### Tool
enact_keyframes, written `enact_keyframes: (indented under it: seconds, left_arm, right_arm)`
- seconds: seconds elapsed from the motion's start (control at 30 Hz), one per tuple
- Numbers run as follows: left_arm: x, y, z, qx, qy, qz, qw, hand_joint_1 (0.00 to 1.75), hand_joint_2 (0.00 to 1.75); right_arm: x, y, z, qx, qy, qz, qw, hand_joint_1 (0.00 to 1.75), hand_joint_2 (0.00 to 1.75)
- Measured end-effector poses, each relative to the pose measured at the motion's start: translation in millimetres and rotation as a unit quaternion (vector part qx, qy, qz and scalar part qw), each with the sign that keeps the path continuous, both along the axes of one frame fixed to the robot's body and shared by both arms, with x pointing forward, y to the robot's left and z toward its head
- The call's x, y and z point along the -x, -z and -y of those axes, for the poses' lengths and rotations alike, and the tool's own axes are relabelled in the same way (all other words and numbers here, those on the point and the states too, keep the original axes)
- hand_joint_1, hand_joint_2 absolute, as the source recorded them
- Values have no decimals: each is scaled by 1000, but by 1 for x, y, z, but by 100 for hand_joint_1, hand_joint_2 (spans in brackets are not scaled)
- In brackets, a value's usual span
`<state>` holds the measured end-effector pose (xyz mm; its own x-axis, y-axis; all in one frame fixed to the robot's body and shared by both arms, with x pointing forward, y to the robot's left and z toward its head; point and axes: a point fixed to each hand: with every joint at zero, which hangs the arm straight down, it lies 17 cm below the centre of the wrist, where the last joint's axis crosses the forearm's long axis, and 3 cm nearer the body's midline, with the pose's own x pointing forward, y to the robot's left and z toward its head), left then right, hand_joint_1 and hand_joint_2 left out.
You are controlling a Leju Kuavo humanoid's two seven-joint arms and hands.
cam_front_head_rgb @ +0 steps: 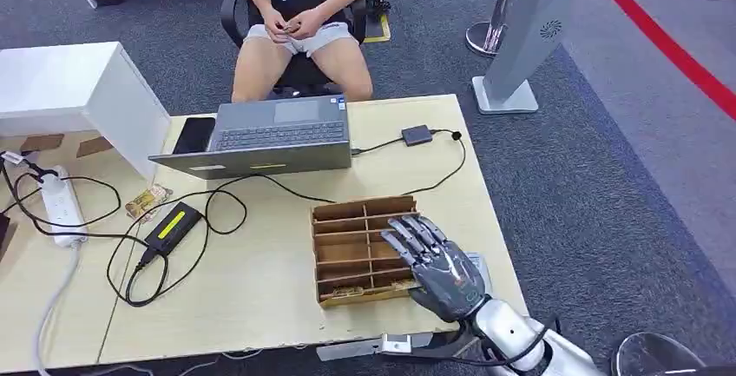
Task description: Pass the card to the sensor for recognition and then transmit it.
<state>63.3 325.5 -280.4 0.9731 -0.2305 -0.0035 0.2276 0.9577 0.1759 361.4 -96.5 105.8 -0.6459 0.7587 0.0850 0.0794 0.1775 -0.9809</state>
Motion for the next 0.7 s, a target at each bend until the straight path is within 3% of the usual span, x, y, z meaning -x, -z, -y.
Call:
enact_keyframes:
  seconds: [0.23,0.47,0.7]
  left_arm:
    - [3,0,-2,-6,-9,0,1000,0,175]
    - [2,0,-1,-6,-7,0,1000,0,175]
    - [3,0,-2,-8,-4,-2,1000,0,175]
  right_arm:
    - [36,12,-10,-86,19,-37,995,0,175]
    - [43,21,-14,-121,27,-82,989,0,175]
    - [45,21,-15,-127,30,-83,988,0,175]
